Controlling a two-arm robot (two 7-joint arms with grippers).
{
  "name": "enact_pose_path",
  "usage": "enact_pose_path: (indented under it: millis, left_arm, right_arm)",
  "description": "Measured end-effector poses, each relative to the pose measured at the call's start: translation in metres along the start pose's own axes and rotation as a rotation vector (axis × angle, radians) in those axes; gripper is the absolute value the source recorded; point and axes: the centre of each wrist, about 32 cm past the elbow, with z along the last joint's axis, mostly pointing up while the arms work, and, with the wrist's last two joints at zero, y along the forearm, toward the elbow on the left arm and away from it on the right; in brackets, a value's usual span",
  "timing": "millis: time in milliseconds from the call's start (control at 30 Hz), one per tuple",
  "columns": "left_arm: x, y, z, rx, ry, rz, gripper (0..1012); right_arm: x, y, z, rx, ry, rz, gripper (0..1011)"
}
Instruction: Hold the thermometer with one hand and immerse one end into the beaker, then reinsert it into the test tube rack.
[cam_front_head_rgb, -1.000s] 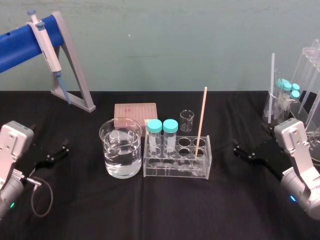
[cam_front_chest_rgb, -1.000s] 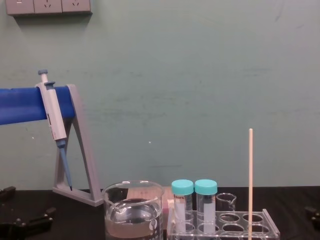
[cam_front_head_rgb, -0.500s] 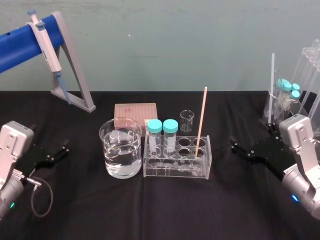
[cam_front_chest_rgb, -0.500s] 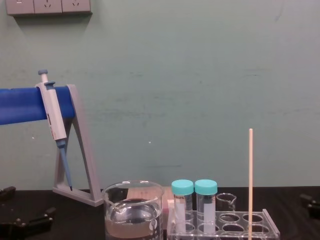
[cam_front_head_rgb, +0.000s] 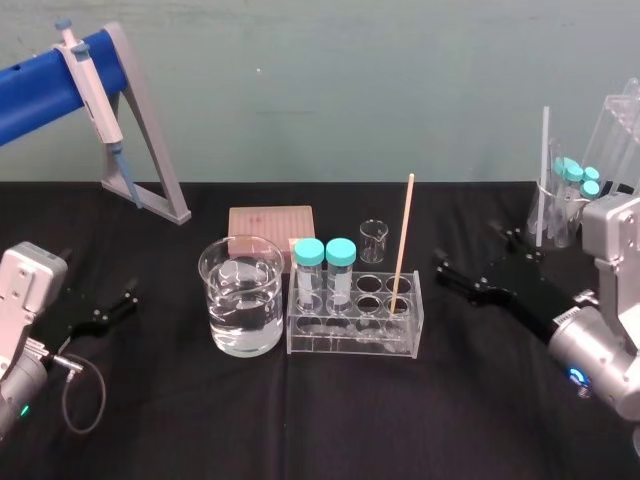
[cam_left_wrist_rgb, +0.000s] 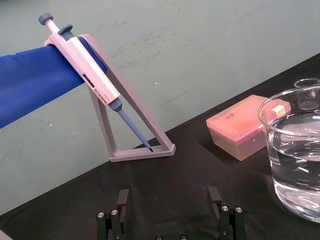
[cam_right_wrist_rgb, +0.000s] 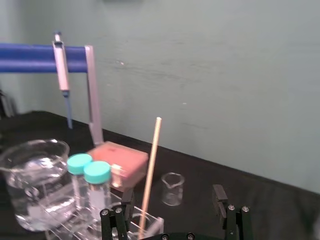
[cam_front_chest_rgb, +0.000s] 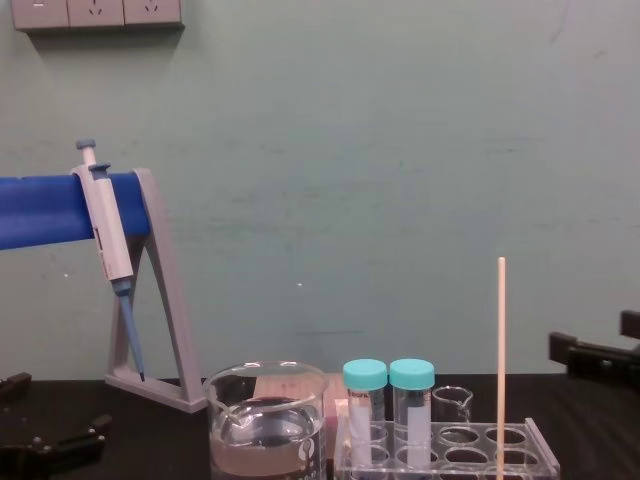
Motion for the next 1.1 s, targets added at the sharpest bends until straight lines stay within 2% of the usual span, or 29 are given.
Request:
enact_pose_path:
  millis: [300, 567, 667, 800, 1100]
  left_arm:
    - [0.0, 0.0, 0.0, 0.0, 0.0, 0.0, 1004]
    - [0.0, 0.0, 0.0, 0.0, 0.0, 0.0, 1004]
    - [0.0, 0.0, 0.0, 0.0, 0.0, 0.0, 1004]
    - [0.0, 0.0, 0.0, 0.0, 0.0, 0.0, 1004]
    - [0.0, 0.0, 0.0, 0.0, 0.0, 0.0, 1004]
  right_arm:
    - [0.0016, 0.029, -0.005, -0.03, 0.172, 0.069, 1003]
    - [0.0021, 0.051, -0.009, -0.04, 0.248, 0.097, 1003]
    - [0.0007, 0.056, -0.01, -0.038, 0.242, 0.1, 1003]
    - [-0.0034, 0.065, -0.01, -0.045, 0.19, 0.102, 1003]
    - [-0.0038, 0.075, -0.014, -0.049, 0.148, 0.091, 1003]
